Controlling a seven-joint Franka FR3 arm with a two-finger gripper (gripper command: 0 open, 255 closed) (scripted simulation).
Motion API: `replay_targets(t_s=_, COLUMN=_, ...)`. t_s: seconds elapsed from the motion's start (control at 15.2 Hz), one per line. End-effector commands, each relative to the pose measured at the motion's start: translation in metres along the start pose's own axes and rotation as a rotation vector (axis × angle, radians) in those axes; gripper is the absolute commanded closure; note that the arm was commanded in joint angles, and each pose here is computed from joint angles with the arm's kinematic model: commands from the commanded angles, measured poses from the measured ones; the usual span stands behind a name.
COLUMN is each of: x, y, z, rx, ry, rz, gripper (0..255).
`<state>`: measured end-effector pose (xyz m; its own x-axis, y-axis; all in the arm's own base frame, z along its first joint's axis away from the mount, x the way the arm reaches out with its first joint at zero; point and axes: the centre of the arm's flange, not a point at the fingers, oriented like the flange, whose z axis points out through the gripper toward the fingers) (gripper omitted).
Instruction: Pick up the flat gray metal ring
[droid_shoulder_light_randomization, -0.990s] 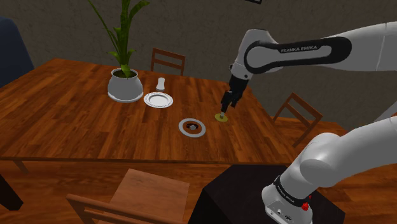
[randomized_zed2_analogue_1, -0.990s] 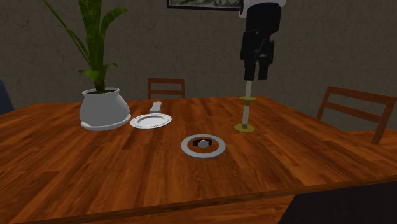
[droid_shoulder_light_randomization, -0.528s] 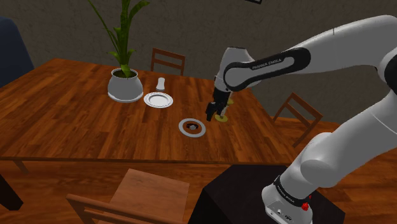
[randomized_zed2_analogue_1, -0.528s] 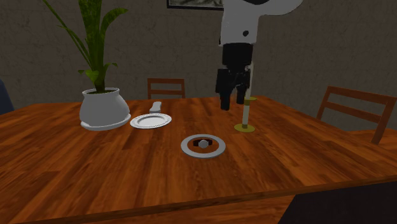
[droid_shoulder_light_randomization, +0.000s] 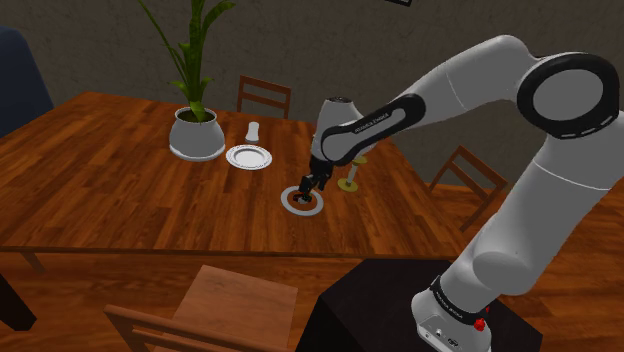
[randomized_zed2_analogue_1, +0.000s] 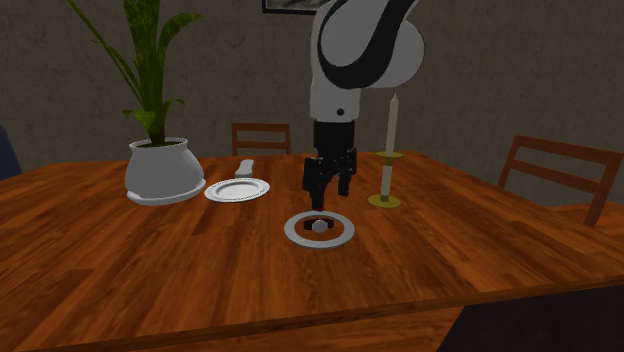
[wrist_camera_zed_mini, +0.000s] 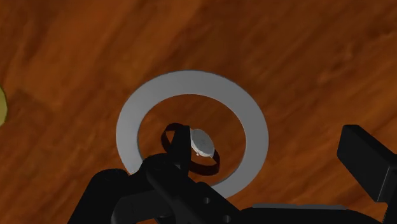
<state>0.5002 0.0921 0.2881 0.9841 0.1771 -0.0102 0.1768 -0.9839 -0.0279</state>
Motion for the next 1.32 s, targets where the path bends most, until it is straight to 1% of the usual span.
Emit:
replay_targets(t_s=0.0, x=0.014, y=-0.007, z=0.021, rx=-0.008, ry=0.005, rz=-0.005, gripper=0)
replay_targets(t_s=0.26, x=0.045, y=-0.015, z=0.063, rx=-0.026, ry=0.013, rz=-0.015, gripper=0)
replay_targets(t_s=0.33, x=0.047, y=-0.015, z=0.065, rx=-0.027, ry=0.013, rz=-0.015, gripper=0)
replay_targets(t_s=0.79, x=0.047, y=-0.014, z=0.105, rx=-0.027, ry=0.013, rz=-0.015, gripper=0)
replay_targets(t_s=0.92, x=0.047, y=-0.014, z=0.105, rx=-0.027, ry=0.013, rz=-0.015, gripper=0)
replay_targets(t_s=0.99, x=0.047, y=-0.013, z=0.104, rx=-0.027, ry=0.014, rz=-0.015, gripper=255)
replay_targets(t_s=1.25, x=0.048, y=-0.014, z=0.103, rx=-0.027, ry=0.014, rz=-0.015, gripper=255)
